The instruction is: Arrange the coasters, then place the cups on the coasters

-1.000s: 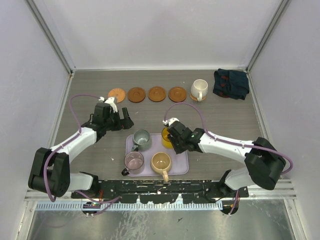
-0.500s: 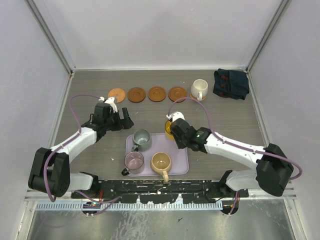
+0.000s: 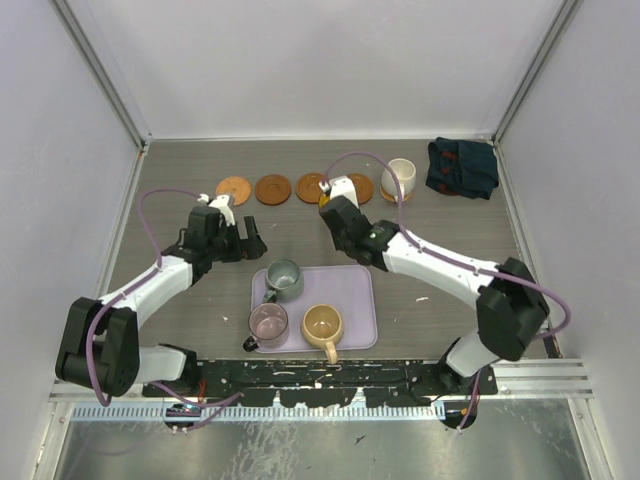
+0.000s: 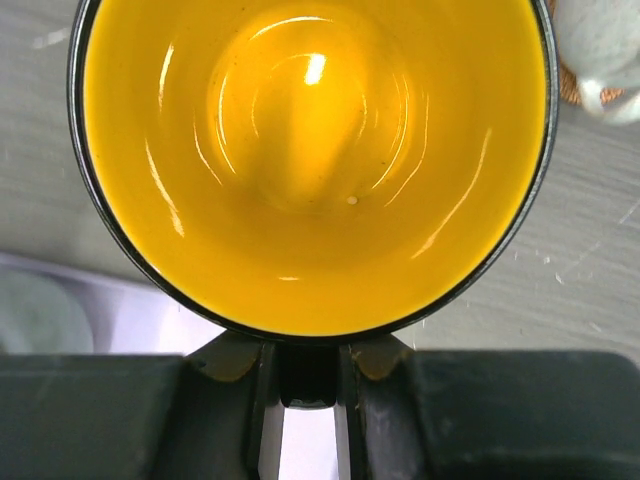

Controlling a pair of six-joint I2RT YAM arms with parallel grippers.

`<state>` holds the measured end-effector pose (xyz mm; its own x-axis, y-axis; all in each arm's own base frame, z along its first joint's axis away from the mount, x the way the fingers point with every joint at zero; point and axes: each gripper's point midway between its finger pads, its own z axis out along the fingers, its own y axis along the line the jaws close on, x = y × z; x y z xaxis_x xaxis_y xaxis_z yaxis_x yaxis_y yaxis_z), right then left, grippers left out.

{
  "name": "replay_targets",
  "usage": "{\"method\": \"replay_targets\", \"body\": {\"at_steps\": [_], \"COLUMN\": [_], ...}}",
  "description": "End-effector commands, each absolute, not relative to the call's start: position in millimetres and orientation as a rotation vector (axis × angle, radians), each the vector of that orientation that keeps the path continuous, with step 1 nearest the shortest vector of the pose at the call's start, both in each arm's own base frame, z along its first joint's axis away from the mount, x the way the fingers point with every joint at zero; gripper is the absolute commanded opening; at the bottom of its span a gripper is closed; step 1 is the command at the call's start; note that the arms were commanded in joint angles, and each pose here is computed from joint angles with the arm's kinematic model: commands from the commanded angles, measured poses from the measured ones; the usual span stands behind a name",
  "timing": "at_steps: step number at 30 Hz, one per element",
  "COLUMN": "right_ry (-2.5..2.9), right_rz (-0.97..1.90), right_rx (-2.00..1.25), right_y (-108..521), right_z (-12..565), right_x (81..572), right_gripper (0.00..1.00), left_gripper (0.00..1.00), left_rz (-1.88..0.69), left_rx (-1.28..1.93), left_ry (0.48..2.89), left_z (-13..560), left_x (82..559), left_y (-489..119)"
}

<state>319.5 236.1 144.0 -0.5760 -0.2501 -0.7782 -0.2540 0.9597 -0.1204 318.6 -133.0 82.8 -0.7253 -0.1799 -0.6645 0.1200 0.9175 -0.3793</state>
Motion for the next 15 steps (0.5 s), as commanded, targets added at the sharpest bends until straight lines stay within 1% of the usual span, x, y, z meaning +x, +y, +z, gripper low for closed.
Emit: {"method": "replay_targets", "body": {"at_steps": [1,8,15], "right_ry": [2.028,2.053,2.106], "right_rz": [0.107,0.086,0.050], "right_rx": [-0.142,-0.117,-0.105], "right_y": [247,244,239], "right_z": [205,192,165], "right_x": [390,453,495], "right_gripper": [0.01,0.01,0.01], "left_gripper": [0.98,0.98,0.98], "left_rz": [-0.554,-0.548,-0.539], "left_rx": [0.001,0.010,0.023], "left_ry": [2.234,2.233,2.242], "left_z": [108,108,106], "left_x": [323,323,323], "left_y": [-138,-138,-137]}}
